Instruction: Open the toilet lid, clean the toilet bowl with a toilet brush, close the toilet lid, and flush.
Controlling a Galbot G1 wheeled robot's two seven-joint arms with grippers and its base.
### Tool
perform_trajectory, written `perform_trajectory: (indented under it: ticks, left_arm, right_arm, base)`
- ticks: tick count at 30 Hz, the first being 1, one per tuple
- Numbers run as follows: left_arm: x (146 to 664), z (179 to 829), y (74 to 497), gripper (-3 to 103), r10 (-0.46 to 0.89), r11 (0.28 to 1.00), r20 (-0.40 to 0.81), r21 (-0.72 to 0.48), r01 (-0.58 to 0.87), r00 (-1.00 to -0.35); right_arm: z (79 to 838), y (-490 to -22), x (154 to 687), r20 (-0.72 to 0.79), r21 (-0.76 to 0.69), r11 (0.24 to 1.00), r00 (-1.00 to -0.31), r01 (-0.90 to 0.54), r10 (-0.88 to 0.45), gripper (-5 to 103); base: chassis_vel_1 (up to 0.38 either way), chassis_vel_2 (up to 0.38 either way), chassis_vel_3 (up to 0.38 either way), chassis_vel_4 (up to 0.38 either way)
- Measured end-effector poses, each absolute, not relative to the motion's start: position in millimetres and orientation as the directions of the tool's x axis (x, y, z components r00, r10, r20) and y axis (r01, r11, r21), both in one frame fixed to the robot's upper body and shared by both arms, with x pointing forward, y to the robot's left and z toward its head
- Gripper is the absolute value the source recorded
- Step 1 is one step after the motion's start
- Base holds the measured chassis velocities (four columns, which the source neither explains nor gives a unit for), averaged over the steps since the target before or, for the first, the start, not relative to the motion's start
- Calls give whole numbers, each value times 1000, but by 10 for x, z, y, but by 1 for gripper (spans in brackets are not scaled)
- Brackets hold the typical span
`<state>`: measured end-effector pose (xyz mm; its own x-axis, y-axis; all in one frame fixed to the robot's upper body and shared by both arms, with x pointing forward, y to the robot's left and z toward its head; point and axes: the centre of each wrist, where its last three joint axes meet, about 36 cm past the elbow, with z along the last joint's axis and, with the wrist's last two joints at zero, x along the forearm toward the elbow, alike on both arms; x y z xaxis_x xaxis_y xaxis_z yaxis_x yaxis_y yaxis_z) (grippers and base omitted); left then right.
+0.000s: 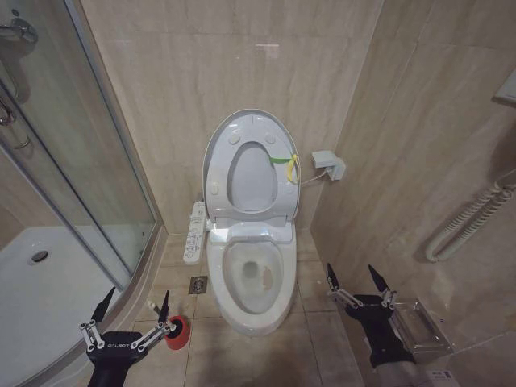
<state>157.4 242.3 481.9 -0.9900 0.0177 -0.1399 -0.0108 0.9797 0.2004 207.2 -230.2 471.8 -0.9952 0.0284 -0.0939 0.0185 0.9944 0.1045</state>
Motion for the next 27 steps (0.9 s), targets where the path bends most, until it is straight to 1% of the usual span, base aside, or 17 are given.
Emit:
perform_trajectory:
  ticks: [19, 23, 26, 27]
  left_arm:
    - [1597, 4824, 2427, 100, 15, 981, -131, 195, -11, -991]
    - [1673, 4831, 2451, 100, 7, 984, -97, 177, -11, -995]
    - [1818, 4848, 2496, 100, 2, 991, -29, 135, -1, -1000]
    - [1818, 4848, 2496, 100, 2, 991, -29, 135, -1, -1000]
  right_arm:
    - [4718, -2302, 2072, -94, 104, 994, -995, 19, 28, 100]
    - [4718, -2302, 2072, -94, 105, 994, -995, 19, 28, 100]
    - [4718, -2302, 2072, -94, 104, 994, -995, 19, 28, 100]
    - [4718, -2302, 2072, -94, 104, 994, -995, 19, 28, 100]
  base:
    - [0, 0, 0, 0]
    - [0, 0, 0, 0]
    - [0, 0, 0, 0]
    - [0, 0, 0, 0]
